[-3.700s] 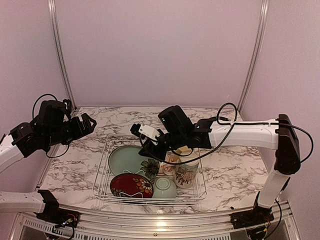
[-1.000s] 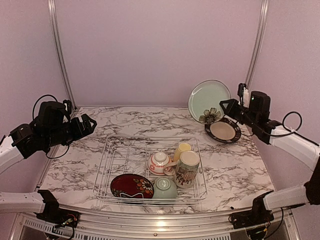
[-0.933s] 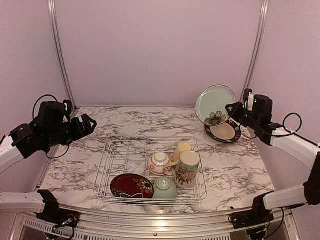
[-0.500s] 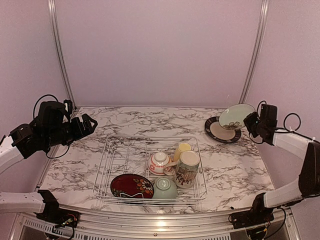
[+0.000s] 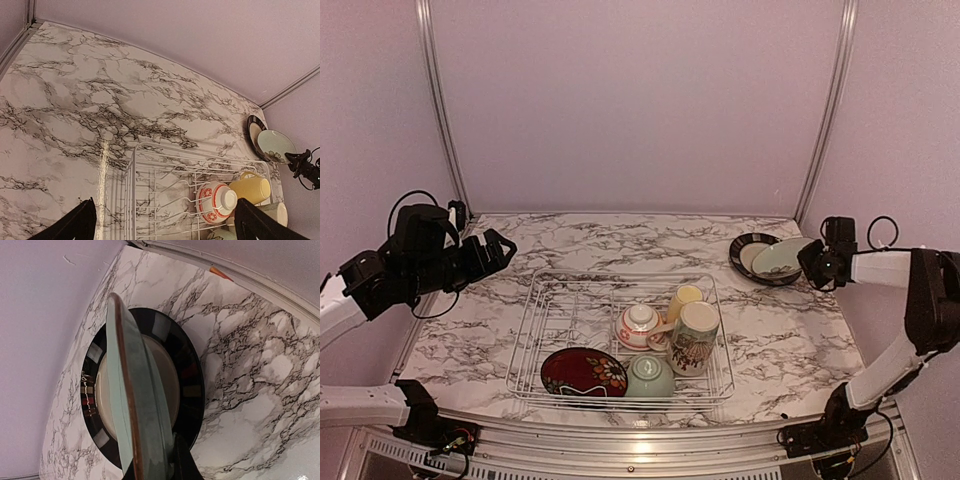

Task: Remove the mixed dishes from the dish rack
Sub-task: Place the plate with another plate.

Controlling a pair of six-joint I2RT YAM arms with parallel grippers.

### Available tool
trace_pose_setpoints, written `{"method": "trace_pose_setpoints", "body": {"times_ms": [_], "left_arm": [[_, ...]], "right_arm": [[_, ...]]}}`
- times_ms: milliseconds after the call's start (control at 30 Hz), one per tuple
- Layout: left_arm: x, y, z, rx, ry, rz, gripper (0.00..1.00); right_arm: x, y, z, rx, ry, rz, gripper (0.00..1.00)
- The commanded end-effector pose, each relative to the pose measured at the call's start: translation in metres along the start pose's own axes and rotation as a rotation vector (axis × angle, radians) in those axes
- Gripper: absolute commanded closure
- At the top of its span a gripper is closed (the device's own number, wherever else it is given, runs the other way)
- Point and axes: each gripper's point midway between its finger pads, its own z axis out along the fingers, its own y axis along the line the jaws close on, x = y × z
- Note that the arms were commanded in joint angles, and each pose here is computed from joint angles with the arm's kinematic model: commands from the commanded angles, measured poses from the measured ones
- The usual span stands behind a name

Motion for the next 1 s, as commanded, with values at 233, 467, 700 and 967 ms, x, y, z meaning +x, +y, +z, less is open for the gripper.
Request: {"method": "trace_pose_setpoints", "body": {"times_ms": [233, 467, 700, 967], "left_arm": [[-0.002, -0.003, -0.006, 0.03, -0.014, -0.005, 0.01], [0.0, -0.007, -0.002, 0.051, -0.01, -0.014, 0.01], [0.004, -0.015, 0.007, 0.073, 0.02, -0.012, 0.01], [0.004, -0.017, 0.008, 0.082, 0.024, -0.022, 0.01]], "right_arm": [[-0.033, 0.064, 0.022, -0.2, -0.036, 0.06, 1.0], [-0.017, 0.062, 0.039, -0.223, 0.027, 0.039, 1.0], [-0.005, 0.051, 0.052, -0.22, 0.062, 0.055, 0.89], [0.011, 0.039, 0.065, -0.218, 0.11, 0.067, 0.79]]}}
